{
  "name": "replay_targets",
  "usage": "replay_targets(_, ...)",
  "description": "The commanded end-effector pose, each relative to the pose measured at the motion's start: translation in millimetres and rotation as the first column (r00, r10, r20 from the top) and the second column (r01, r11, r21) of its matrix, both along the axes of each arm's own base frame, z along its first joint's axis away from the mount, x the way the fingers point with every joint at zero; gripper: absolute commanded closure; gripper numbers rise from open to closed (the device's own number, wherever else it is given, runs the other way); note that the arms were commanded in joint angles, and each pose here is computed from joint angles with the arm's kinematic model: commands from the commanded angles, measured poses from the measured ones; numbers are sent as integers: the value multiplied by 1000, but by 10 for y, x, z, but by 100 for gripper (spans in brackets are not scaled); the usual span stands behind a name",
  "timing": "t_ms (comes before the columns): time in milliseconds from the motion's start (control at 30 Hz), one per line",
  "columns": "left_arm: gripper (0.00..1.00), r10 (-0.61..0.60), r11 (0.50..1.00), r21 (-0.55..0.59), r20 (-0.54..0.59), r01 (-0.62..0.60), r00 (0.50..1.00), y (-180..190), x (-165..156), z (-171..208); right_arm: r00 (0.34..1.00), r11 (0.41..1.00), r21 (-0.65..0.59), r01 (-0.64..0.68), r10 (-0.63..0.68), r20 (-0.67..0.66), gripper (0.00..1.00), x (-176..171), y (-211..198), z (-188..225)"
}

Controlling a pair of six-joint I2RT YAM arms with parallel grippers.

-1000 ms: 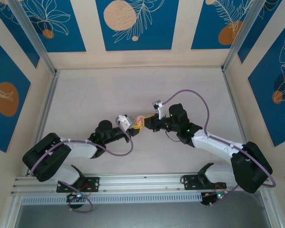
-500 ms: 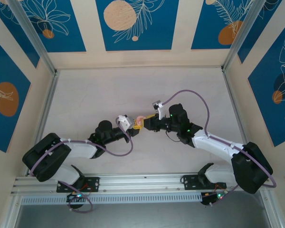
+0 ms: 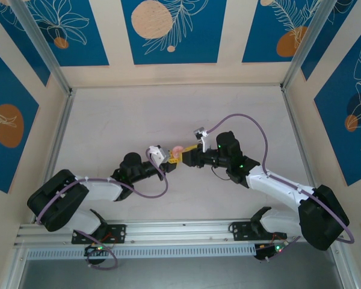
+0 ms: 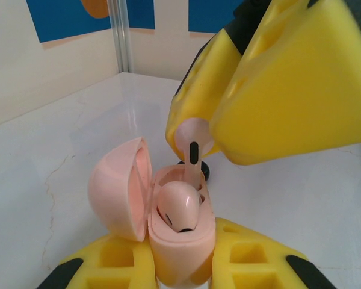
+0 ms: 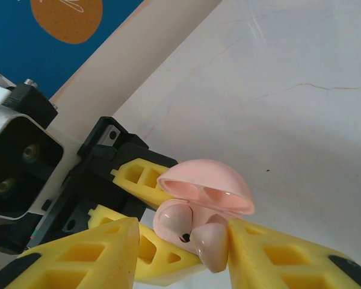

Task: Insert wireless bluetooth earbuds into charging case

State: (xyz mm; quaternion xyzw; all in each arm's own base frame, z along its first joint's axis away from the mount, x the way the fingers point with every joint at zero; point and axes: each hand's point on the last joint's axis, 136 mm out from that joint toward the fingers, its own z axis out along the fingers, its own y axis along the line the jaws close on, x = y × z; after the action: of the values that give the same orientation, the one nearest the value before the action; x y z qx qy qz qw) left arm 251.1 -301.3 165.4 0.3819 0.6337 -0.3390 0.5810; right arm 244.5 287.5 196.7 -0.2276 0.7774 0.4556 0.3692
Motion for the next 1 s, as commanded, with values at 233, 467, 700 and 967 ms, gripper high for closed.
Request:
replay_targets(233, 91, -53, 997, -47, 43, 55, 998, -39, -114, 185, 999, 999, 16, -30, 29, 28, 58, 10, 37, 175)
replay_targets(467, 91, -79, 995, -54, 49, 82, 996, -58, -152, 219, 1000, 1000, 2, 3, -3, 0, 58, 86, 26, 132)
replay_targets(700, 91, -90, 994, -54, 49, 93, 995, -69, -170, 224, 1000, 1000, 9, -3, 3, -1, 56, 98, 37, 159)
replay_targets(967, 91, -90, 994, -54, 47, 93, 995, -70, -165, 219, 1000, 1000, 18, -15, 14, 5, 51, 90, 53, 193)
